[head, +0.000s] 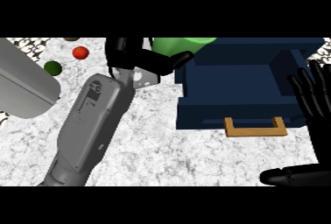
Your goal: Pick up the cup, place it into the drawer and close the drawer
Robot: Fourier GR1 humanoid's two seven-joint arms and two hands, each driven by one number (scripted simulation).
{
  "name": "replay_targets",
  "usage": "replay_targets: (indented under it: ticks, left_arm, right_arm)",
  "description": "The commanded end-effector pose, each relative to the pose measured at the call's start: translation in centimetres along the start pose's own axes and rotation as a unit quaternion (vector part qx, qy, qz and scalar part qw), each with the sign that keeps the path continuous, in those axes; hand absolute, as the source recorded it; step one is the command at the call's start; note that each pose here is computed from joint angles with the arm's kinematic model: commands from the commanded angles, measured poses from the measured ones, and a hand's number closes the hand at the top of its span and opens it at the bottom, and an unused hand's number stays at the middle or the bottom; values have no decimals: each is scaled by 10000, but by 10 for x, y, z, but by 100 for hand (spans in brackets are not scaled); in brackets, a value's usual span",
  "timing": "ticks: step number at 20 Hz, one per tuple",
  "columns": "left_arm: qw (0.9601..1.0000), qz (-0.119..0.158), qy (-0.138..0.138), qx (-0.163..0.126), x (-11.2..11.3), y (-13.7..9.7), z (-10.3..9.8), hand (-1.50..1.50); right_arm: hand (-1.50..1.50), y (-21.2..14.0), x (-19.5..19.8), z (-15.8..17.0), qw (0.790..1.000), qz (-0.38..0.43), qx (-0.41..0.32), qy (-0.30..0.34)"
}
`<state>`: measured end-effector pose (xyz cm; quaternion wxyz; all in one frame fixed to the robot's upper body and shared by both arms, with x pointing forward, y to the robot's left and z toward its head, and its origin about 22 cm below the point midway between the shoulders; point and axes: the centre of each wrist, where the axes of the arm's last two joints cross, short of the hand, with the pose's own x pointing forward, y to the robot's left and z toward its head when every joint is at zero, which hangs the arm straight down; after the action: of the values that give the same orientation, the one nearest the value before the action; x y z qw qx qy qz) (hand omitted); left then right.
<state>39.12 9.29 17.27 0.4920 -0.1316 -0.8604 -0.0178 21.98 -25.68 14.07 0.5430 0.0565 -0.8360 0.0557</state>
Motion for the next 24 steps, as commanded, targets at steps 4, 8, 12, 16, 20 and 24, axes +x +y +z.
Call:
replay_targets:
  ticks: [4,8,12,16,20,24]
  left_arm:
    - [9992,-317,246,-75,-11,-37,-9,150]
    - [9985,-298,464,-34,-15,-35,-25,150]
    - [9977,-452,514,1,-15,-57,-39,150]
    - [9963,-487,702,20,-43,-48,-30,150]
    - [9945,-673,797,115,-52,-54,-30,150]
    - [9896,-1006,1015,-133,-57,-58,-31,150]
  right_arm:
    - [-150,-5,-5,-10,10000,65,-19,22]
    - [-150,-13,-12,-16,10000,-40,-12,16]
    - [-150,11,-8,-5,9999,76,-4,-81]
    - [-150,-3,-6,-7,9999,-13,55,-106]
    - [-150,4,-1,-21,9997,-120,164,-147]
    - [-150,7,-7,-8,9998,23,137,-157]
